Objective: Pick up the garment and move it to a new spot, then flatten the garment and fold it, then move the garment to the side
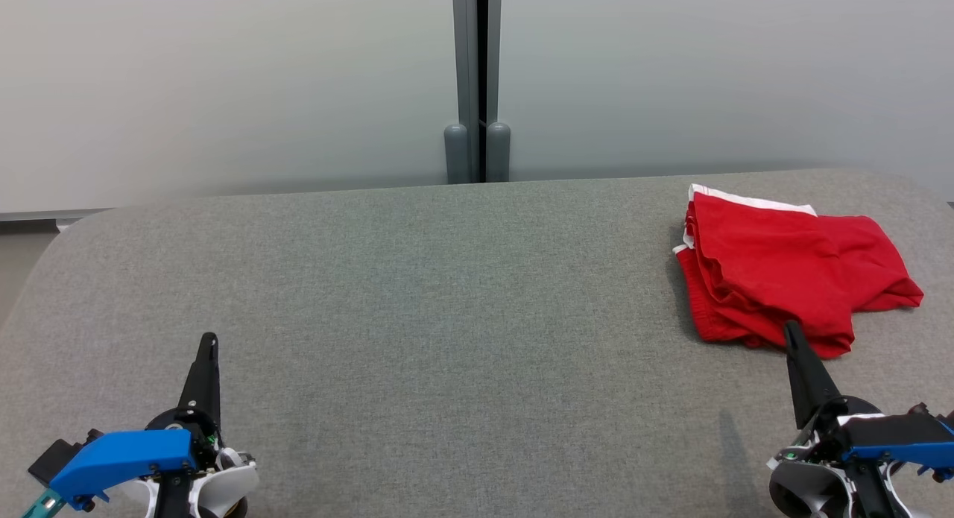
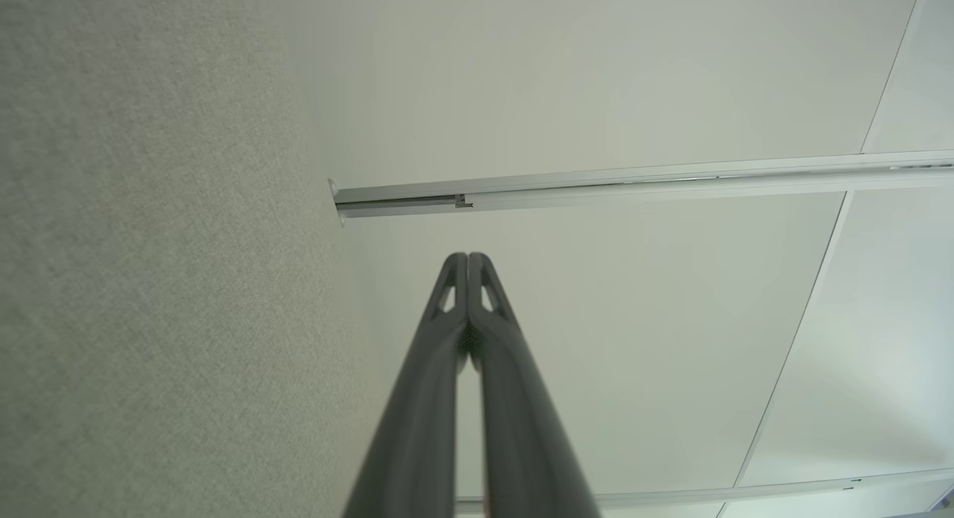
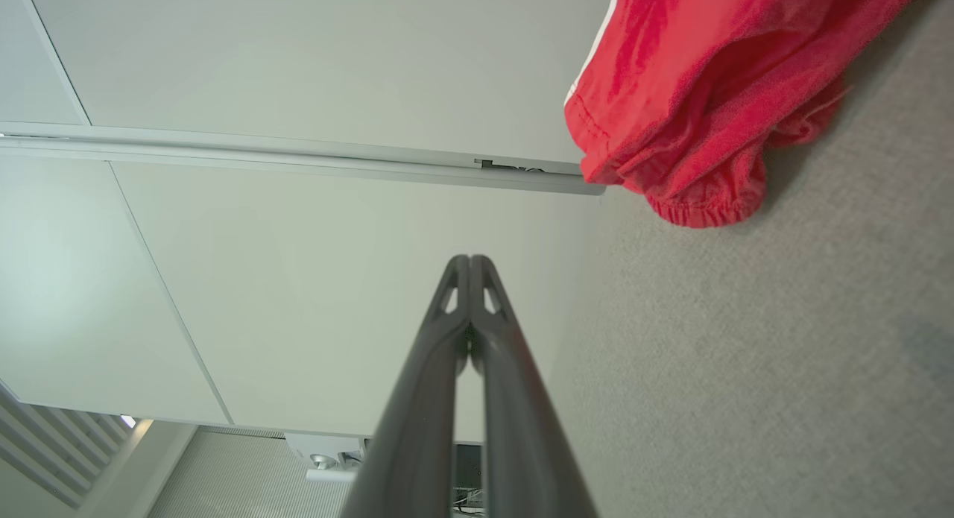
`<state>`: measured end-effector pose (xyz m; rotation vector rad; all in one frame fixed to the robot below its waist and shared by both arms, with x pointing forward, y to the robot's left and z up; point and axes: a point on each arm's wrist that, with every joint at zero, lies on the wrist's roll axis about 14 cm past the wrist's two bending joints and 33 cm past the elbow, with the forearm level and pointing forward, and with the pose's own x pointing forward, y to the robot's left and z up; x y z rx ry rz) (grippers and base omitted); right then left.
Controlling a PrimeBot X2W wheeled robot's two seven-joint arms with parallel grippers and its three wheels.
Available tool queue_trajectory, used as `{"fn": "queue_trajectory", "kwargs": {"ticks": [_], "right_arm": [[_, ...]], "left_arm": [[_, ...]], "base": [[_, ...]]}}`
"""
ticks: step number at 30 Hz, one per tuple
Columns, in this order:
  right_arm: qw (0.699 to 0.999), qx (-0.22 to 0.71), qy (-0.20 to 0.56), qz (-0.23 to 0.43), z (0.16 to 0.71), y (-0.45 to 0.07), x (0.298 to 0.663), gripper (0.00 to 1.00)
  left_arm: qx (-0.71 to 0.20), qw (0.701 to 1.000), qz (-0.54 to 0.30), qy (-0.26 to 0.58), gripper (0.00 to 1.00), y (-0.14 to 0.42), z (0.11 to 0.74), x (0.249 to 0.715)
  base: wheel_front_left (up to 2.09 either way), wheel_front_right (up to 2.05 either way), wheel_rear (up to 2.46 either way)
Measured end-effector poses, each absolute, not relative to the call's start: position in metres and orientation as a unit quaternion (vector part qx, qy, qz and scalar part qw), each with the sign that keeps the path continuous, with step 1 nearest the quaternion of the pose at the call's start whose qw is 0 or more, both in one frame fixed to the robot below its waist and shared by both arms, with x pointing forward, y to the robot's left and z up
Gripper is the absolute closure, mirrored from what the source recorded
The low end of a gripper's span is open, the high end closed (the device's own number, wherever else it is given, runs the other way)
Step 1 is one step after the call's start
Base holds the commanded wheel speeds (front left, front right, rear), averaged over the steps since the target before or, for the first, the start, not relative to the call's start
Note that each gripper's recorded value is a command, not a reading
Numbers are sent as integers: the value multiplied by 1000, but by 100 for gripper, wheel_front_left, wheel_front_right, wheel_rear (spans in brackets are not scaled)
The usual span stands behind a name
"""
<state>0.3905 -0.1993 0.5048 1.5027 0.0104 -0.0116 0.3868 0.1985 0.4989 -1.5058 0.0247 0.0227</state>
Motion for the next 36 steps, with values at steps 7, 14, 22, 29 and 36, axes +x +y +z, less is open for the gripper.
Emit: {"fn": "queue_trajectory", "kwargs": {"ticks": [7,14,22,29,36], "right_arm": [[715,699,1,0,508,-200,391,100],[706,708,0,1,508,-200,390,100],[706,708,0,1,508,-200,390,100],[706,708,0,1,508,-200,390,100],[706,708,0,1,508,-200,390,100]], "left_arm": [[-700,714,6,6,100,200,502,387],[-708,706,4,4,100,200,504,388],[-708,706,4,4,100,200,504,388],[-708,706,4,4,100,200,504,388],[-708,706,4,4,100,200,504,388]], "base": [[0,0,0],[0,0,0],[0,0,0],[0,0,0],[0,0,0]]}}
